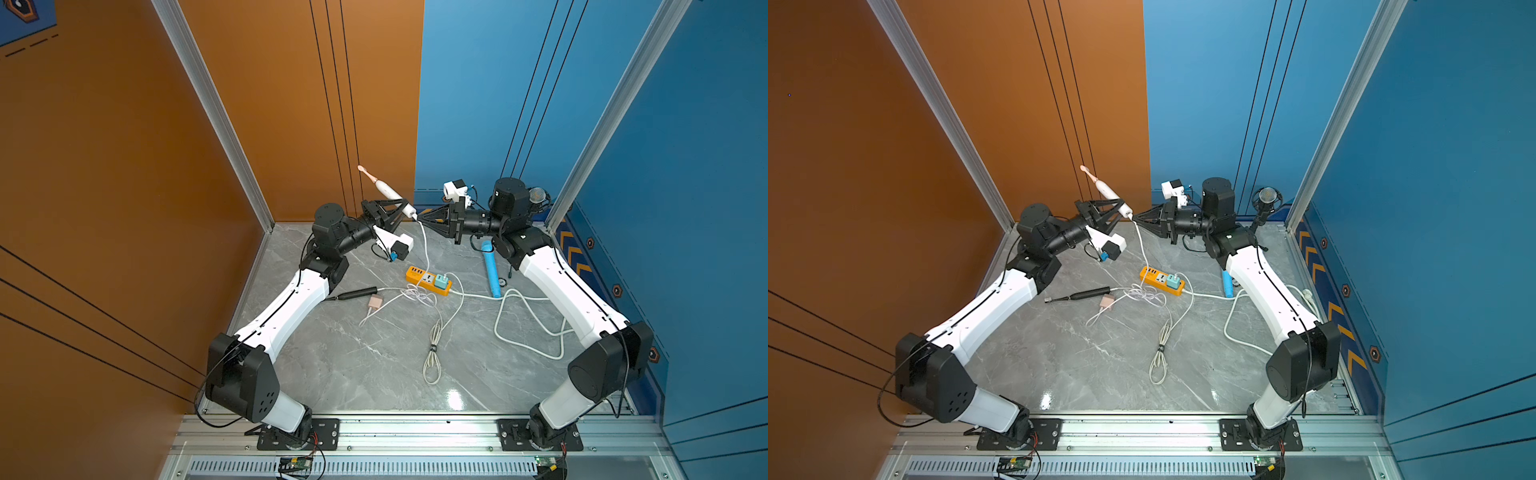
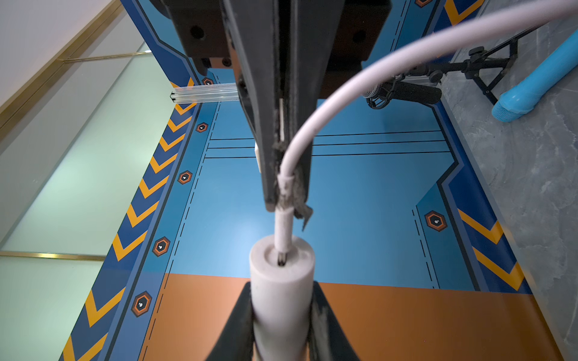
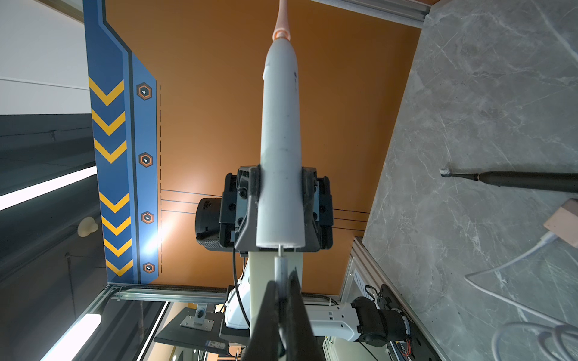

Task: Charge the electric toothbrush
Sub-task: Insert the charging cable into the electric toothbrush.

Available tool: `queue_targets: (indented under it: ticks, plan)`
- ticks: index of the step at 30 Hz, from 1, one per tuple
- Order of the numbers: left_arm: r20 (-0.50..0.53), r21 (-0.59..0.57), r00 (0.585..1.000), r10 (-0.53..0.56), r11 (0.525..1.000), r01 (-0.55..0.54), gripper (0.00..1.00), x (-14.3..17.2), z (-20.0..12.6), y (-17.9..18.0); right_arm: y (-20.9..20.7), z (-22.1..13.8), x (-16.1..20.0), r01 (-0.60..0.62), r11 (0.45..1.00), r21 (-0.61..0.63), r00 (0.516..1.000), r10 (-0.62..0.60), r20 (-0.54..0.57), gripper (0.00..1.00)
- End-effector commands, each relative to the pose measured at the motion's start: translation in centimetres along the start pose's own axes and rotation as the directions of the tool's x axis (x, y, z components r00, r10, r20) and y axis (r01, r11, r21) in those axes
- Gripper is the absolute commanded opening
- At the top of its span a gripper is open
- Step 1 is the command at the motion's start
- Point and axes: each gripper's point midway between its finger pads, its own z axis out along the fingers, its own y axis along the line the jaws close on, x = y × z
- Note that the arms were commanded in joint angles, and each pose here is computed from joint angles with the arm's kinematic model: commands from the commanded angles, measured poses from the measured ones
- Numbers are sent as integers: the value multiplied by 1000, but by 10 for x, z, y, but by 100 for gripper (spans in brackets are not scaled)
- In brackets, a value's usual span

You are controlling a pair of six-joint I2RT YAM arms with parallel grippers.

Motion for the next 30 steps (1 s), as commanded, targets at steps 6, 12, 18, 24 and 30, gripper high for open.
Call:
queue_targets:
  ticks: [6, 12, 18, 24, 30]
  plan:
    - [185, -35, 981, 54, 998, -48, 0, -46, 9, 9, 12, 4, 3, 13, 1000, -17, 1000, -13, 2, 0]
    - [197, -36, 979, 60, 998, -54, 0, -48, 9, 9, 13, 10, 6, 2, 1000, -20, 1000, -2, -6, 0]
    - [257, -33, 966, 40, 999, -32, 0, -64, 1, 10, -2, -17, -25, -19, 1000, 24, 990, 16, 139, 0]
    - [346, -17, 938, -8, 1000, 15, 0, -100, -5, 7, -1, -17, -37, -18, 1000, 13, 986, 16, 168, 0]
    - [437, -4, 899, -27, 999, 32, 0, -140, -4, 0, -6, -8, -34, -22, 999, 27, 990, 18, 141, 0]
